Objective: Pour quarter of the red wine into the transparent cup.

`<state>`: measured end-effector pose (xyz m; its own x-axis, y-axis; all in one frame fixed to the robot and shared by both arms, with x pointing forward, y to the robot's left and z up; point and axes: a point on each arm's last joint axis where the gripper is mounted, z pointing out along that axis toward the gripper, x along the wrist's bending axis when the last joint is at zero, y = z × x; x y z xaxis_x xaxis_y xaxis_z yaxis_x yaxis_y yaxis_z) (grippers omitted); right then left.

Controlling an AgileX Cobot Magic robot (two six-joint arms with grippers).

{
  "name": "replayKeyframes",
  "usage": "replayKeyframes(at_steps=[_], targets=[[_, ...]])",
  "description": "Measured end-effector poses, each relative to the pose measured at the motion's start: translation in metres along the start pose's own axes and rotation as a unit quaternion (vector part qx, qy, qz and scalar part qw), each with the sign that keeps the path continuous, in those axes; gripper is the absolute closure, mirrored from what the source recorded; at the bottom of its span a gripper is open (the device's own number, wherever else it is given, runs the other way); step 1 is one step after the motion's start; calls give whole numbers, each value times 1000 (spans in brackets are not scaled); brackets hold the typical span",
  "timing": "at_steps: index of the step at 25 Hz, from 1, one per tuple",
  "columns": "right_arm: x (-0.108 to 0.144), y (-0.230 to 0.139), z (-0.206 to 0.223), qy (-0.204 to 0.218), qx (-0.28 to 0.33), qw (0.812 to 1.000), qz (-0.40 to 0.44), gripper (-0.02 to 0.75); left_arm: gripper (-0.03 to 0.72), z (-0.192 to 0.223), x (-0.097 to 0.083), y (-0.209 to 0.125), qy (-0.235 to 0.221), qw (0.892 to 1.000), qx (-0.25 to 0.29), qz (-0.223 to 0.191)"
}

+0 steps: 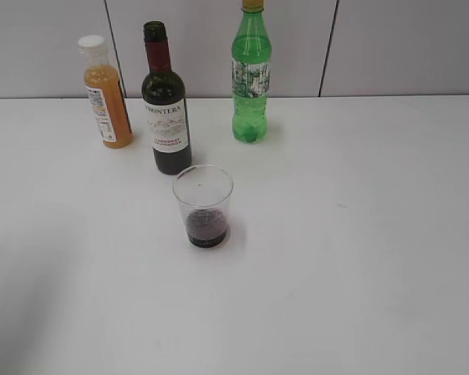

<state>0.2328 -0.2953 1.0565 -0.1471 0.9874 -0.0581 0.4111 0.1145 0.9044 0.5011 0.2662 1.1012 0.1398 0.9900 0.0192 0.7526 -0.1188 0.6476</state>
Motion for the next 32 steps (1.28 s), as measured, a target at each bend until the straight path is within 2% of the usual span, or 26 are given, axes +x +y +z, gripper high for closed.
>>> replayKeyframes(at_steps=[3,5,11,18,21,25,32], targets=[[0,0,0,0,-1,1000,0,206,88,-4,4,-20,-1,994,107,12],[0,0,0,0,-1,1000,0,206,90,-6,3,-27,-13,989,148,10],[0,0,0,0,-1,1000,0,206,97,-19,-10,-41,-93,975,201,7],[0,0,0,0,-1,1000,0,206,97,-23,-14,-98,-101,965,242,3],[0,0,0,0,0,1000,0,206,97,-29,-15,-125,-101,964,246,2],[0,0,0,0,0,1000,0,206,97,-41,-16,-151,-100,968,229,-1],[0,0,0,0,0,1000,0,206,97,-65,-17,-183,-95,984,148,2]])
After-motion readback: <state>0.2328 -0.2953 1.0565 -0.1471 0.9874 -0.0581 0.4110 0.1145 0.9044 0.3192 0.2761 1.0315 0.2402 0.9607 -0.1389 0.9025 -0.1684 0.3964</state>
